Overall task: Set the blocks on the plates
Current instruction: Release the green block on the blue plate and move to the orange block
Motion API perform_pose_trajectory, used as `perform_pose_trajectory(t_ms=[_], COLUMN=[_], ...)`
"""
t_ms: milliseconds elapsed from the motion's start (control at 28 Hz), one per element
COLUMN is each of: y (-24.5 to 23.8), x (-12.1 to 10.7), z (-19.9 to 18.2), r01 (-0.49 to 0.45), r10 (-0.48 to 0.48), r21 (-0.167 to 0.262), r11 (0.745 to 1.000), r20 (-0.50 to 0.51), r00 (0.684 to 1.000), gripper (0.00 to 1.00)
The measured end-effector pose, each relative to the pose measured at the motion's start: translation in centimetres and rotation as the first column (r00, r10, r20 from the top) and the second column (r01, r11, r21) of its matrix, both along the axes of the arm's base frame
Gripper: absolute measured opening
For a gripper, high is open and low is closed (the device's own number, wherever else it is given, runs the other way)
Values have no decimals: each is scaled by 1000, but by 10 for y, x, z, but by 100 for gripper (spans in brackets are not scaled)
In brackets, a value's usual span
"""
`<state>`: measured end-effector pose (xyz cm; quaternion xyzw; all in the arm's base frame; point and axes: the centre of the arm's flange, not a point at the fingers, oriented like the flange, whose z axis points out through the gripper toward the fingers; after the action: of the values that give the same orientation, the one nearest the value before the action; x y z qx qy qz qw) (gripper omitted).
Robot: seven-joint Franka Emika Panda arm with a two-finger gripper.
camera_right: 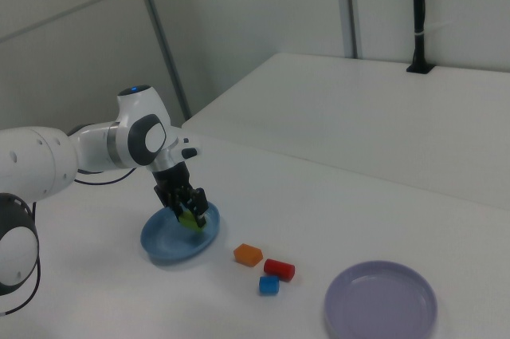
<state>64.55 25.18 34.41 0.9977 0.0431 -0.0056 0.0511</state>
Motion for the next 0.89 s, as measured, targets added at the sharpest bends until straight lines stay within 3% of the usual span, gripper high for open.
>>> perform_pose_trajectory(t_ms=[286, 571, 893], y=[-4, -23, -112], x=[-5, -2, 18], z=[-1, 15, 14], r01=[-17, 15, 143], r10=[15, -18, -150], r21=[-58, -73, -94], r11=[998, 997, 985], r20=[-34, -38, -70], r00=[999, 999, 986], gripper=[99, 100, 100])
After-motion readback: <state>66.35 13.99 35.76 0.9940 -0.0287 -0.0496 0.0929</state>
